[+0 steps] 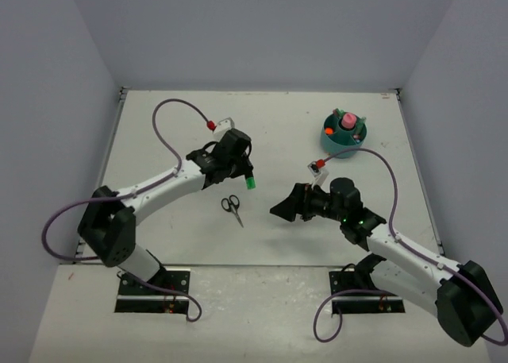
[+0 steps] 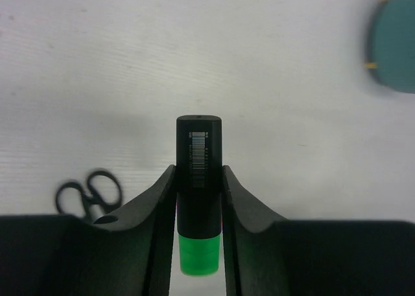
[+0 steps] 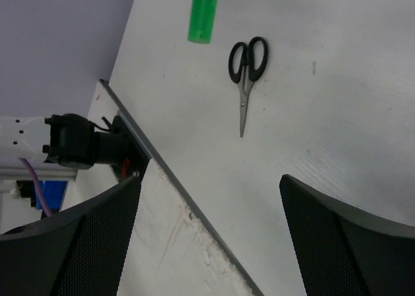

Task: Sort the stationery into containers
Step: Pick up the pen from the center of the board, then place the pen in the storage box.

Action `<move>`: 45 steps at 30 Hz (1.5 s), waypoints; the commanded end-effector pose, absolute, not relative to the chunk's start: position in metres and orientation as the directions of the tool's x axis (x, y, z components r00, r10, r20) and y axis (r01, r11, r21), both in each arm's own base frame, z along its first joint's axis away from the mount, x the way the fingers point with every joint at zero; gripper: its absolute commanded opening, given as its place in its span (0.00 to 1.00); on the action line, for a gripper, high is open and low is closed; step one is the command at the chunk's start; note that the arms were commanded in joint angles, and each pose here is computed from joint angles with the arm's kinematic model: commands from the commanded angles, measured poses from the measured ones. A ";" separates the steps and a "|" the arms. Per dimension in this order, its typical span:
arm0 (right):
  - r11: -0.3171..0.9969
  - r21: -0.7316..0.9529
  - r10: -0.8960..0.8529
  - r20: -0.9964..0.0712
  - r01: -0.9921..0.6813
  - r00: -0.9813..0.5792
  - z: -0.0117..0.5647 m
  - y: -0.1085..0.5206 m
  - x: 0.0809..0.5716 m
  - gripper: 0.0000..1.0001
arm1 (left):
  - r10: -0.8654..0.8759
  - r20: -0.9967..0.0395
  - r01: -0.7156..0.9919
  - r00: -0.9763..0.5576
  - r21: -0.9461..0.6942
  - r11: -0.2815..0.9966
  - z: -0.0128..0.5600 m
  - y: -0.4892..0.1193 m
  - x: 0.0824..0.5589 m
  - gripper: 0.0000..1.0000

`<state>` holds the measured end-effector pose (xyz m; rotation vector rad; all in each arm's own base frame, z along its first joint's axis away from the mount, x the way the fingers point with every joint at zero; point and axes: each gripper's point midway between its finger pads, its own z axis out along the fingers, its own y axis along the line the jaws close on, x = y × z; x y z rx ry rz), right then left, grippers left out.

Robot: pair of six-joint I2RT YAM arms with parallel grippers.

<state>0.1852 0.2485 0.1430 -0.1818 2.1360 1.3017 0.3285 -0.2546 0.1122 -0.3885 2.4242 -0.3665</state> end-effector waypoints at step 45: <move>0.765 0.542 0.240 -0.742 -0.349 -0.626 0.207 0.262 0.233 0.00 | -0.715 -0.518 -0.151 -0.471 -0.751 0.643 0.244 -0.260 0.255 1.00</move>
